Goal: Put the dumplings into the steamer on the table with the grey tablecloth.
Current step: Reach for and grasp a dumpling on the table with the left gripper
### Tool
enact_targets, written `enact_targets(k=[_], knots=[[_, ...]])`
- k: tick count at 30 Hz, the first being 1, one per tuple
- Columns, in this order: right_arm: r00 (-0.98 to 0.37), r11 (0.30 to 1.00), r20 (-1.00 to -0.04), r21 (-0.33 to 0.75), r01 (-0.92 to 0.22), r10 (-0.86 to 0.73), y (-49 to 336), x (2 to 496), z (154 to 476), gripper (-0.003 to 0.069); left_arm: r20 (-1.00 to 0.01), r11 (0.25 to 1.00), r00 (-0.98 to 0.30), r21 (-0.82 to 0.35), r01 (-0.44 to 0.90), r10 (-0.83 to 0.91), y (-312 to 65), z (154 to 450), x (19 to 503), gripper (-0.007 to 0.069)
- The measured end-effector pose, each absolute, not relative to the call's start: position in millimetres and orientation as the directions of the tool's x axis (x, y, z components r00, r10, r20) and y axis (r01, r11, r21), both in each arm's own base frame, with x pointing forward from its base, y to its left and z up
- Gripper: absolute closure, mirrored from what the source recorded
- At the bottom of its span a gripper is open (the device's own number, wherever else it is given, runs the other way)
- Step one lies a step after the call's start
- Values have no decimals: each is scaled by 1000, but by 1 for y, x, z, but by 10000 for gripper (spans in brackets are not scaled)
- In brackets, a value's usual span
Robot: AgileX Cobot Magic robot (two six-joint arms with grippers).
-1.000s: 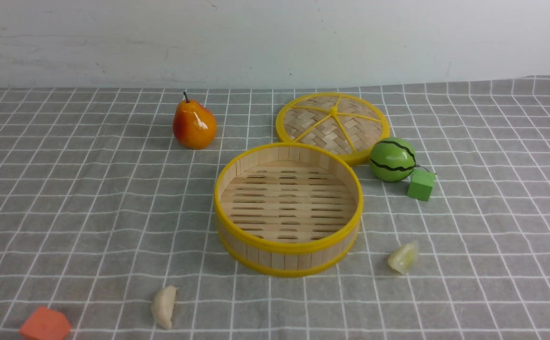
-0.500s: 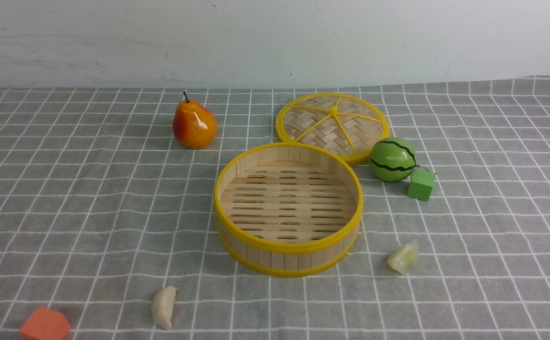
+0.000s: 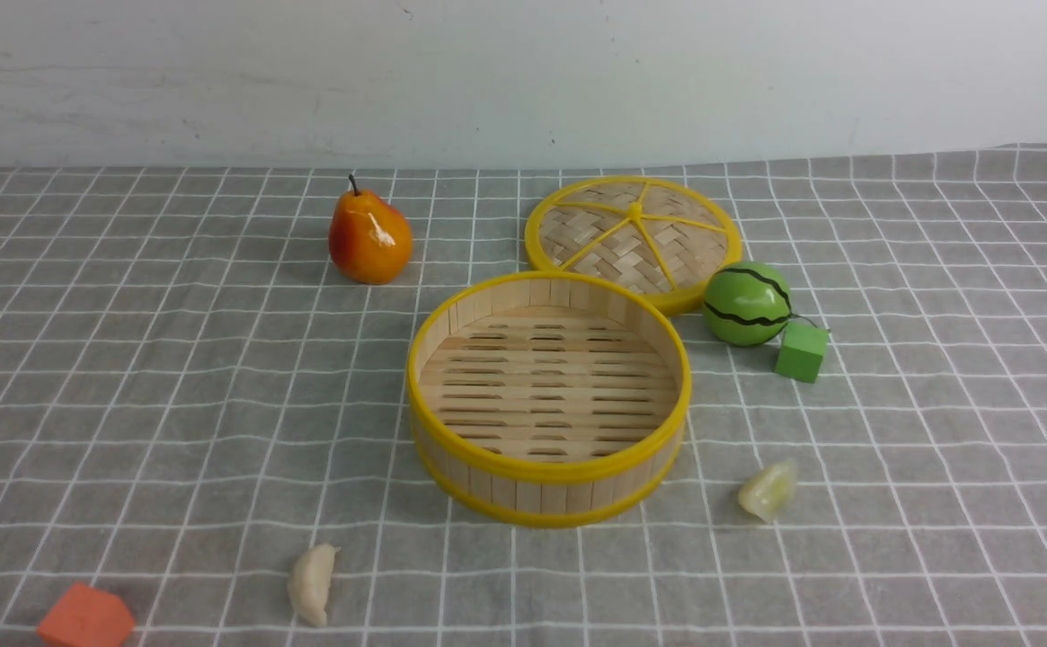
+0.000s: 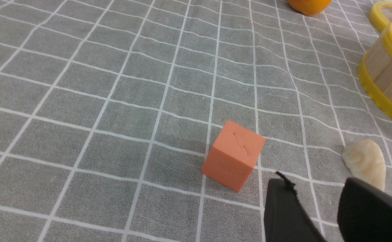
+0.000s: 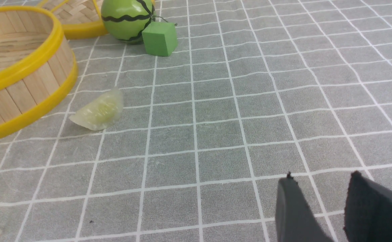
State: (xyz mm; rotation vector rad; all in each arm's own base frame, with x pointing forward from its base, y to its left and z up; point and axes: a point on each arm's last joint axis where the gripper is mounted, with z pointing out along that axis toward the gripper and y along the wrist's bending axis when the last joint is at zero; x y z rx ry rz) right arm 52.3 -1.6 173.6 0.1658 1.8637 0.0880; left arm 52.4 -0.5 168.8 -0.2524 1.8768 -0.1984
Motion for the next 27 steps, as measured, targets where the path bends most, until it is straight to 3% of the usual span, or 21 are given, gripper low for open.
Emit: enact_targets(k=[18, 21, 23, 24, 25, 26, 27], knots=[[-288, 987, -944, 145, 69, 159, -2, 52, 174, 419, -913, 962, -304, -263, -75, -273, -1, 169, 52, 388], [-288, 987, -944, 145, 69, 159, -2, 52, 174, 419, -882, 931, -301, -354, -85, -362, -2, 169, 52, 388], [-288, 986, -943, 154, 69, 168, -1, 52, 174, 419, -796, 844, -289, -527, -101, -531, -6, 170, 53, 388], [-287, 983, -940, 172, 68, 184, -1, 52, 174, 419, -712, 758, -276, -643, -110, -645, -9, 172, 53, 388], [-287, 981, -938, 184, 67, 196, 0, 52, 174, 419, -669, 713, -271, -691, -114, -692, -10, 173, 53, 388], [-286, 955, -911, 290, 67, 297, 3, 52, 174, 419, -440, 480, -247, -867, -133, -863, -14, 176, 53, 388], [-285, 941, -898, 330, 70, 336, 3, 52, 174, 419, -347, 386, -240, -912, -138, -907, -15, 177, 53, 388]])
